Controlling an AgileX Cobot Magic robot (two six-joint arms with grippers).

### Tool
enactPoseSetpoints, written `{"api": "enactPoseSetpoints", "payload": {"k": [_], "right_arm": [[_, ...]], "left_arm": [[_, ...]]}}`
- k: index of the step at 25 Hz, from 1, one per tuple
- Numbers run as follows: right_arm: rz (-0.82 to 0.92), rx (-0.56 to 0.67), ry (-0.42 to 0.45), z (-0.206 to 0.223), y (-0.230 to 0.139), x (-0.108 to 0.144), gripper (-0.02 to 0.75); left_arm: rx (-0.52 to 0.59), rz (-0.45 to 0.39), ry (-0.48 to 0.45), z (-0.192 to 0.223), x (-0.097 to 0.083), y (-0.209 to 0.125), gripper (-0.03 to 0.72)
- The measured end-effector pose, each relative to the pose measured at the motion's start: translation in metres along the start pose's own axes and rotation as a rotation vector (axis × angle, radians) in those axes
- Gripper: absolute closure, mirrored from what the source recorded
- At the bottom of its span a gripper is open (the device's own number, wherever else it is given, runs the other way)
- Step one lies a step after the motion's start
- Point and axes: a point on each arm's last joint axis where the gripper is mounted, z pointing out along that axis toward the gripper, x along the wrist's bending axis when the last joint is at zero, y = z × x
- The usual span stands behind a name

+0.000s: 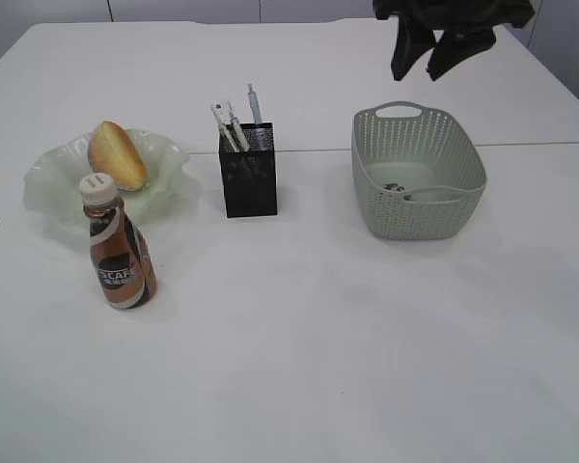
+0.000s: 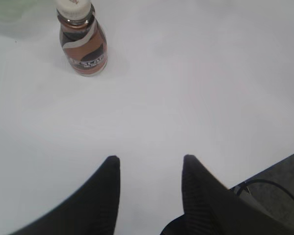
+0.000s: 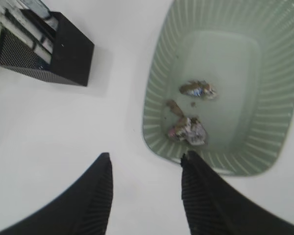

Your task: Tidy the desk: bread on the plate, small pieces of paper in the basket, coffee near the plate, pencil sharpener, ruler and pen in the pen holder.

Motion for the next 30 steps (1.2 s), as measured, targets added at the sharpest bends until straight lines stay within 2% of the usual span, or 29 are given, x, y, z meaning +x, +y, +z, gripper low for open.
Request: {"api": "enactPoseSetpoints", "payload": {"k": [5,11,14,21,30], "right_arm": [[-0.005,0.063,-0.067,-0.026,-0.037,-0.005,0.398],[-0.016,0.149,-0.084,-0.053,-0.096,-0.008,0.398],[-0.026,0.158,-0.091,-0.071,-0.126,-0.009,0.398],[-0.056,0.112,-0.117,-0.117,-0.196,-0.011,0.399],[-0.054,-0.129,-0.118,-0.184,-0.281,-0.011,0.399]], "left_arm": [[0.001,-0.001,0.036,-0.006,0.003,-0.004,0.380],[-0.049,-0.027,0.227,-0.034,0.022,-0.017,0.381],[-0.059,-0.054,0.262,-0.050,0.026,-0.028,0.380],[-0.182,-0.119,0.242,-0.090,0.028,-0.058,0.381],[-0.388,-0.140,0.157,-0.131,0.032,-0.111,0.381]]}}
